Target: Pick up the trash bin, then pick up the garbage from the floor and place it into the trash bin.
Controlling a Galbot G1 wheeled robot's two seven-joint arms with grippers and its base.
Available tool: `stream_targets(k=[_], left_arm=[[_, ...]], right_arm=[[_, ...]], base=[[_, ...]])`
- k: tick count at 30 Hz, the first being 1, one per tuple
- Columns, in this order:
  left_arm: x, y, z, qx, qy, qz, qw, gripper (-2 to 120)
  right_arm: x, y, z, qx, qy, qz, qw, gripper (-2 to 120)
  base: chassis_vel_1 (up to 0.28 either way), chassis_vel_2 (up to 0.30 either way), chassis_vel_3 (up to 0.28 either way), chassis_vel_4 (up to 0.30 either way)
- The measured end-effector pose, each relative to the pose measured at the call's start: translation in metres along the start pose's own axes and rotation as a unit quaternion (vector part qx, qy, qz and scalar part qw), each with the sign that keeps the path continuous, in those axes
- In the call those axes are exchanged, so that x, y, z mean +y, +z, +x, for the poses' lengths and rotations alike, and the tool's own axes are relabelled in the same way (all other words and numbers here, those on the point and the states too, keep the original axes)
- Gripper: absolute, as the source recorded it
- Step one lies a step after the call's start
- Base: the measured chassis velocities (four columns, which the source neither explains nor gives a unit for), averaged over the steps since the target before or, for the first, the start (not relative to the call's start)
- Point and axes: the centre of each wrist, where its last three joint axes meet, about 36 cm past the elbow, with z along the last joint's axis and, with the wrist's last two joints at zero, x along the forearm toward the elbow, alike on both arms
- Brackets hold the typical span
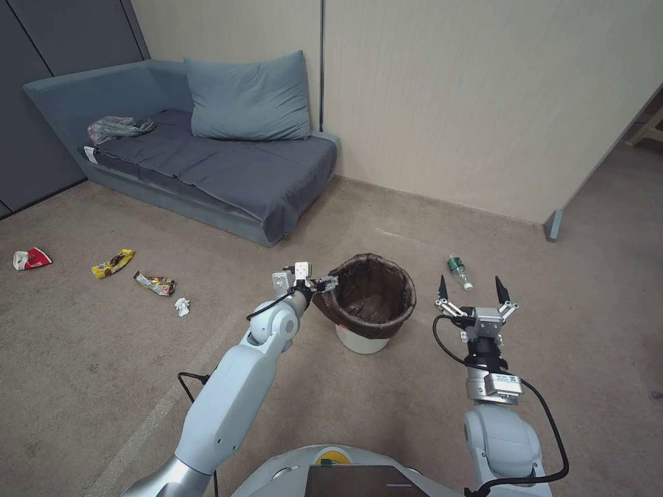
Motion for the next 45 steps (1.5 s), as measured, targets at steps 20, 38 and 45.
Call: stream_targets(k=[20, 38, 45], left_arm=[[0.021, 0.021, -0.048, 0.088, -0.084, -0.013, 0.9925, 94], [0.015, 0.032, -0.064, 0.132, -0.054, -0.029, 0.9894, 48], [0.011, 0.037, -0.063, 0.136, -0.052, -0.032, 0.9888, 15]], right_arm=[[0.002, 0.002, 0.002, -0.005, -0.008, 0.000, 1.000, 100], [0.003, 0.005, 0.004, -0.007, -0.016, 0.009, 1.000, 100], [0.004, 0.008, 0.004, -0.007, -0.018, 0.010, 1.000, 100]], base=[[0.000, 0.000, 0.000, 0.000], [0.000, 0.000, 0.000, 0.000], [0.000, 0.000, 0.000, 0.000]])
